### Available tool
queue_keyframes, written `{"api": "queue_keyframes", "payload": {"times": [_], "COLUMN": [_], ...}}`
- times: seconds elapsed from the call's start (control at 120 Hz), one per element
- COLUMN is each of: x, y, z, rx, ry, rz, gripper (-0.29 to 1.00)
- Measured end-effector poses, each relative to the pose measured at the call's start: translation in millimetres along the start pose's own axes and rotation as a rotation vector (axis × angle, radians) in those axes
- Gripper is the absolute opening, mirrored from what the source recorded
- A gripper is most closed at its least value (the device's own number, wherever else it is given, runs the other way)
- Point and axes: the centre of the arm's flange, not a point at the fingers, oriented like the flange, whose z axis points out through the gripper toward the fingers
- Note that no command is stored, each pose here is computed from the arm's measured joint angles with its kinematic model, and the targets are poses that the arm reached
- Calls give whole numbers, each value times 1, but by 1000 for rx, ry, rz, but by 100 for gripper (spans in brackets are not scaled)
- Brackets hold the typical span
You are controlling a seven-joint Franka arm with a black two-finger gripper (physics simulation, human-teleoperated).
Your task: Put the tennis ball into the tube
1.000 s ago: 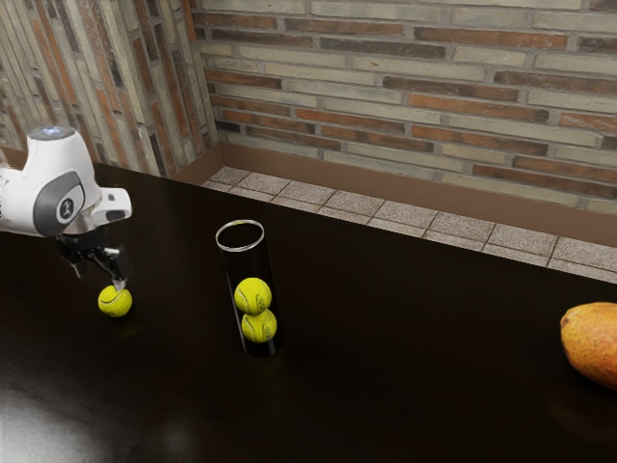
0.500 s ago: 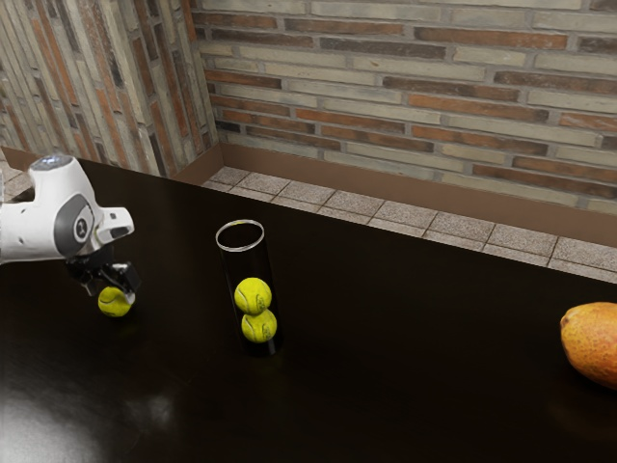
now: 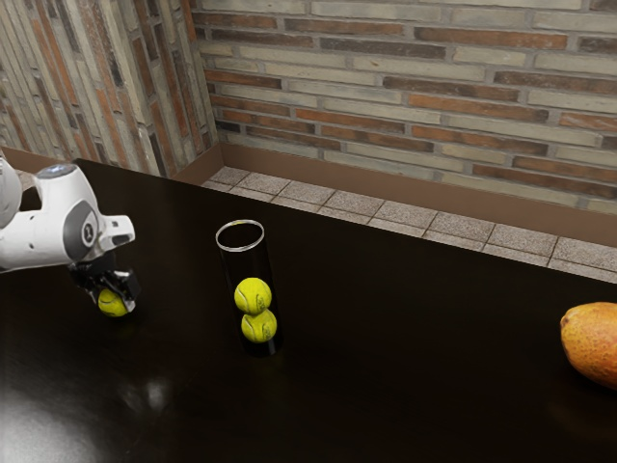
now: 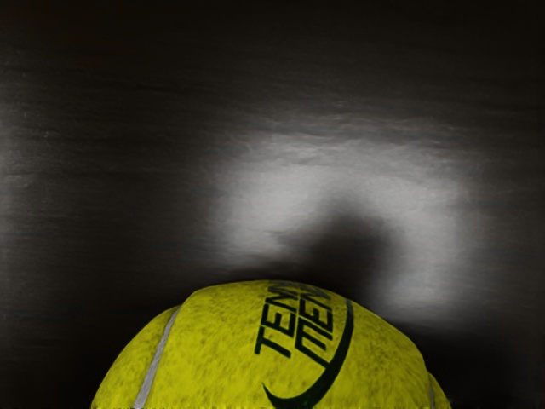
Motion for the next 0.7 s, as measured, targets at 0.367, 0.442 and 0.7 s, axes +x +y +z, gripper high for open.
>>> {"api": "queue_keyframes", "payload": {"times": [0.367, 0.442, 0.7], "x": [-3, -3, -6], "y": [4, 5, 42], "z": [2, -9, -96], "rx": [-10, -17, -86], "ry": [-26, -24, 21], "rz": [31, 33, 83], "gripper": [40, 33, 30]}}
